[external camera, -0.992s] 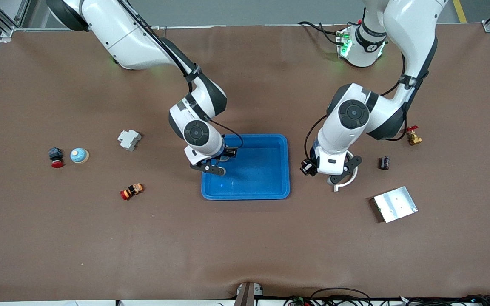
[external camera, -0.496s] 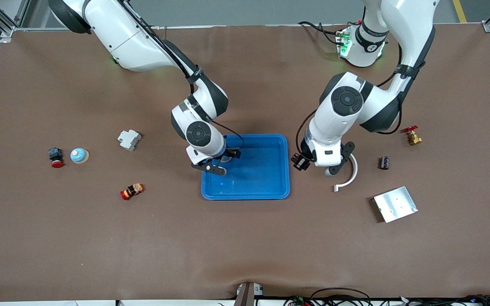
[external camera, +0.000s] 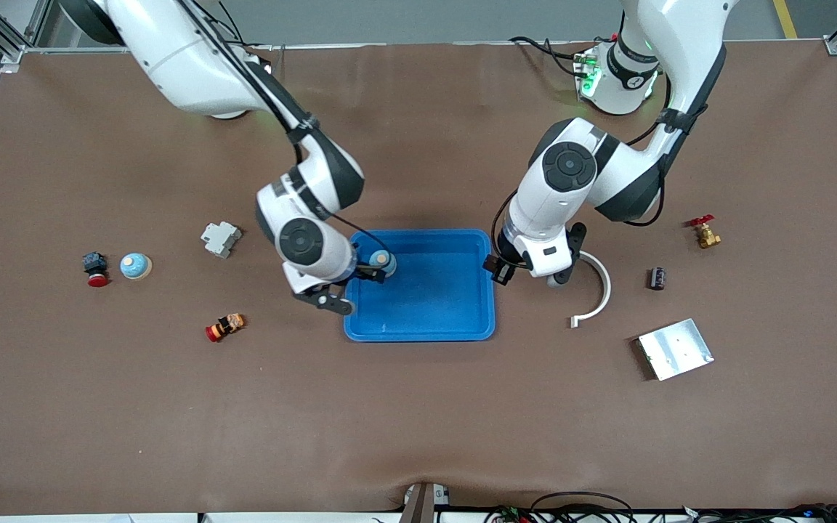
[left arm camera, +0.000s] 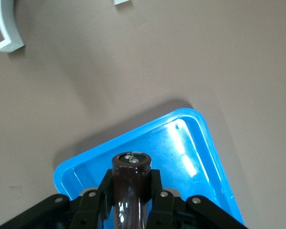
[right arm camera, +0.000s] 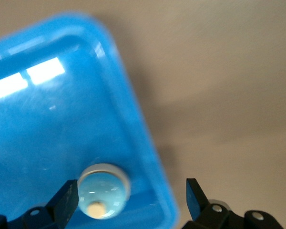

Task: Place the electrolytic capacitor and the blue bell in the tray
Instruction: 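Release the bell in the tray while the left gripper carries the capacitor, then lower the capacitor into the tray while the right gripper grasps another bell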

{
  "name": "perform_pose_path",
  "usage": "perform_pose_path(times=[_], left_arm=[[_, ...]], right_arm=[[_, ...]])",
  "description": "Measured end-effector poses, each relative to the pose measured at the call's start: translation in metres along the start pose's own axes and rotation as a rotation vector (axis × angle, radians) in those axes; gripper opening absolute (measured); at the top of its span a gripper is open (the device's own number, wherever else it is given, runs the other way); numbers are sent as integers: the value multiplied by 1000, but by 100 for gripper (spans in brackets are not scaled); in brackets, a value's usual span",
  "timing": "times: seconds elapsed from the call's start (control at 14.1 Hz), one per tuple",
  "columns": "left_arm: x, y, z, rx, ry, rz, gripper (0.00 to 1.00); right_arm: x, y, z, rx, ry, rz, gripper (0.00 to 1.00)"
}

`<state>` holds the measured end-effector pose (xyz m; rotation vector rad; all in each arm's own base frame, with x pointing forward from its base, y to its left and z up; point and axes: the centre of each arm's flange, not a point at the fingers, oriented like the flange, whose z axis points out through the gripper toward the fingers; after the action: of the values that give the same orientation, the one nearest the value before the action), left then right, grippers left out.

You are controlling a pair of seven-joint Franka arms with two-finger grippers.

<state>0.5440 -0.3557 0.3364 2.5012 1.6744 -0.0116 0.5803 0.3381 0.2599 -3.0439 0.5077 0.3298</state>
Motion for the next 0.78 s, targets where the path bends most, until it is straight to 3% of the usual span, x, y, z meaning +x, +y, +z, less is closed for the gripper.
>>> perform_pose_path(times=[0.43,0.78], left_arm=[[-43,-11,54,58,42,-210,34],[-66,-17,103,79,68,-303,34]], right_arm=[[76,148,-52,-16,-25,-104,100],[123,280,-62,-83,-20,-186,100]])
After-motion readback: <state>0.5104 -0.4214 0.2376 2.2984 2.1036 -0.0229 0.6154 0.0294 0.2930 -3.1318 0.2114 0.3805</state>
